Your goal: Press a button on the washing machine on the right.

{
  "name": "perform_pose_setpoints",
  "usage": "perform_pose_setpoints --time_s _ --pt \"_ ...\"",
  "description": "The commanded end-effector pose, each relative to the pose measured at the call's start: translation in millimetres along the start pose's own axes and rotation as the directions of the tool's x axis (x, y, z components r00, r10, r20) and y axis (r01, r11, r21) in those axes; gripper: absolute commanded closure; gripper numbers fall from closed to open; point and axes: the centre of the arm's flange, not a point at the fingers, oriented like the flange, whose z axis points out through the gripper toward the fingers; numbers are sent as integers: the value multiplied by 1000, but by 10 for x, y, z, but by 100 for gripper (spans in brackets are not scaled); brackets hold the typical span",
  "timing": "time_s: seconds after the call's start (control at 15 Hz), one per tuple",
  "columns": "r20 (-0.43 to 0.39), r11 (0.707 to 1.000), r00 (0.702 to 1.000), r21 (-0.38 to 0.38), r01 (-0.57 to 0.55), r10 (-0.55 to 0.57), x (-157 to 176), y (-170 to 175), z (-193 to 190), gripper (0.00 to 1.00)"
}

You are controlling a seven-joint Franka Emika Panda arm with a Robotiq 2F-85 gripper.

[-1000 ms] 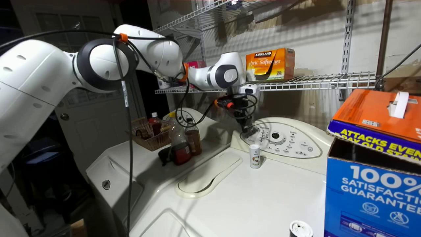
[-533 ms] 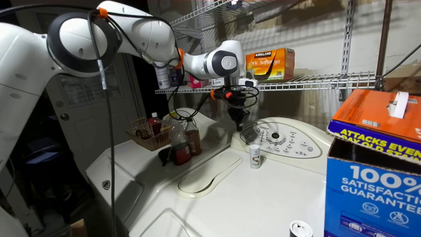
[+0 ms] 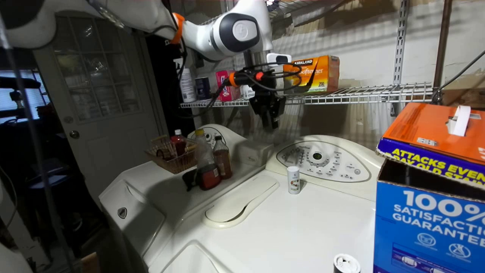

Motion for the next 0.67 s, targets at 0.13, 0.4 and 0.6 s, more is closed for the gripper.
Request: perform_pose_setpoints --time_s 0.13,0.4,0.6 --pt "-144 969 959 -35 244 -246 -852 322 -327 12" --pt "-178 961 944 -34 276 -277 -688 344 -415 9" --pt "-212 947 924 -25 319 -317 -859 360 -476 0"
